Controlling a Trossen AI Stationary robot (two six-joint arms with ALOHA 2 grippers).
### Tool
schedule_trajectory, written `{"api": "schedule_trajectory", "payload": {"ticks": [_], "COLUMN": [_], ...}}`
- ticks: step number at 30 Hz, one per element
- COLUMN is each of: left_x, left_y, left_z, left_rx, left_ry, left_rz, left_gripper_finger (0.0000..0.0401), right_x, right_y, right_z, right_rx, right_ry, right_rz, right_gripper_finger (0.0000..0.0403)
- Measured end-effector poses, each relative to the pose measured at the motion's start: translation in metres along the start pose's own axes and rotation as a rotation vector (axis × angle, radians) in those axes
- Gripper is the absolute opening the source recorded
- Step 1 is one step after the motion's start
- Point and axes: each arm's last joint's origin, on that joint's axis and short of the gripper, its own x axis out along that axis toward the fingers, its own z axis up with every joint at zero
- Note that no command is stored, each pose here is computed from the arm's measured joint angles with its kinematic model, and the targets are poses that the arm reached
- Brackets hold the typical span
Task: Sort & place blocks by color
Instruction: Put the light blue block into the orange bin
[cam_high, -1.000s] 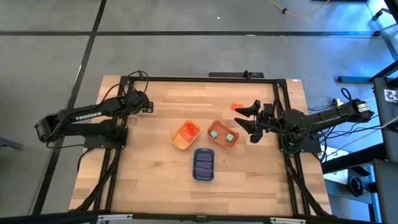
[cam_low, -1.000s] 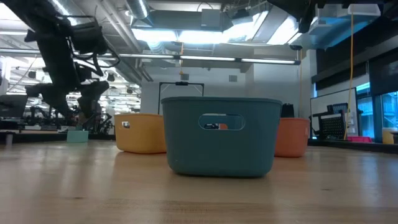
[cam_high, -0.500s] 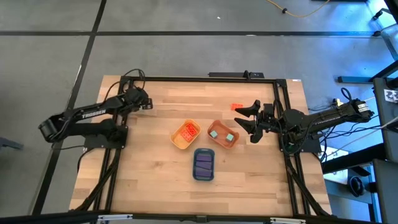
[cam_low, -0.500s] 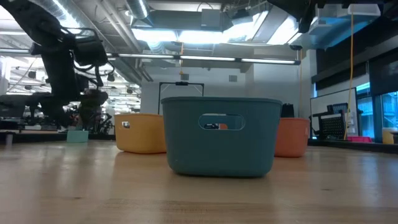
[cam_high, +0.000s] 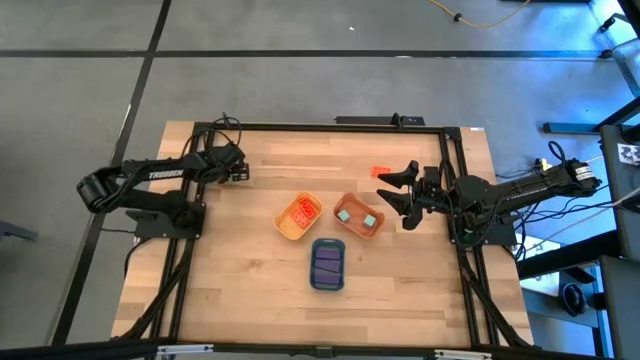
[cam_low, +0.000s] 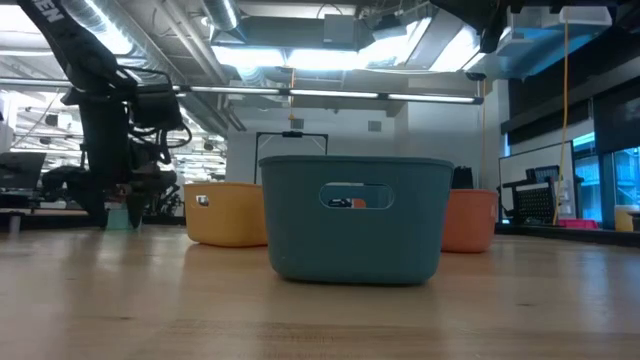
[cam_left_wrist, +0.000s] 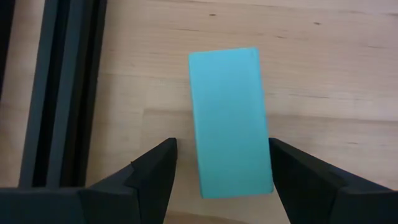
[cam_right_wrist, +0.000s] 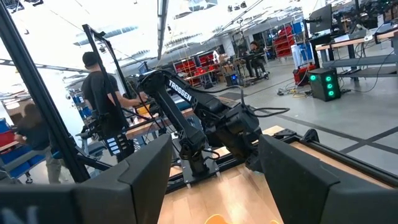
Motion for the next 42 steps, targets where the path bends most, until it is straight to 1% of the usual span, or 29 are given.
{"api": "schedule_trajectory", "payload": {"ticks": [3, 9, 11, 13, 16, 19, 23, 26, 28, 30, 31, 34, 36, 40, 42], "left_x": [0.000, -0.001, -0.004, -0.011, -0.031, -0.058, -0.104, -0.140, -0.162, -0.179, -0.185, -0.201, -0.208, -0.213, -0.213], "left_y": [0.000, 0.000, -0.001, -0.006, -0.018, -0.030, -0.044, -0.049, -0.050, -0.051, -0.051, -0.051, -0.052, -0.055, -0.057], "left_z": [0.000, 0.000, 0.001, 0.003, 0.009, 0.014, 0.016, 0.011, 0.006, -0.002, -0.005, -0.018, -0.027, -0.045, -0.052], "left_rx": [0.006, 0.004, 0.000, 0.024, 0.080, 0.090, 0.112, 0.157, 0.197, 0.218, 0.218, 0.224, 0.238, 0.282, 0.310], "left_ry": [0.000, 0.003, 0.009, 0.004, -0.059, -0.145, -0.322, -0.451, -0.530, -0.579, -0.591, -0.618, -0.621, -0.632, -0.648], "left_rz": [0.000, -0.012, -0.049, -0.114, -0.280, -0.502, -0.890, -1.161, -1.322, -1.450, -1.498, -1.599, -1.640, -1.635, -1.603], "left_gripper_finger": [0.0218, 0.0129, 0.0122, 0.0122, 0.0122, 0.0122, 0.0122, 0.0122, 0.0122, 0.0122, 0.0122, 0.0122, 0.0122, 0.0122, 0.0122], "right_x": [0.000, 0.000, 0.000, 0.000, 0.000, 0.000, 0.000, 0.000, 0.000, 0.000, 0.000, 0.000, 0.000, 0.000, 0.000], "right_y": [0.000, 0.000, 0.000, 0.000, 0.000, 0.000, 0.000, 0.000, 0.000, 0.000, 0.000, 0.000, 0.000, 0.000, 0.000], "right_z": [0.000, 0.000, 0.000, 0.000, 0.001, 0.001, 0.002, 0.002, 0.002, 0.002, 0.001, 0.002, 0.002, 0.002, 0.002], "right_rx": [0.000, 0.003, 0.003, 0.004, 0.006, 0.004, 0.007, 0.007, 0.007, 0.008, 0.008, 0.008, 0.009, 0.009, 0.010], "right_ry": [0.000, -0.001, -0.002, -0.004, -0.008, -0.009, -0.014, -0.014, -0.015, -0.014, -0.014, -0.014, -0.014, -0.014, -0.015], "right_rz": [0.000, 0.000, 0.001, 0.001, 0.002, 0.003, 0.004, 0.004, 0.004, 0.004, 0.004, 0.004, 0.004, 0.004, 0.005], "right_gripper_finger": [0.0243, 0.0243, 0.0243, 0.0243, 0.0243, 0.0243, 0.0243, 0.0243, 0.0243, 0.0243, 0.0243, 0.0243, 0.0243, 0.0243, 0.0243]}}
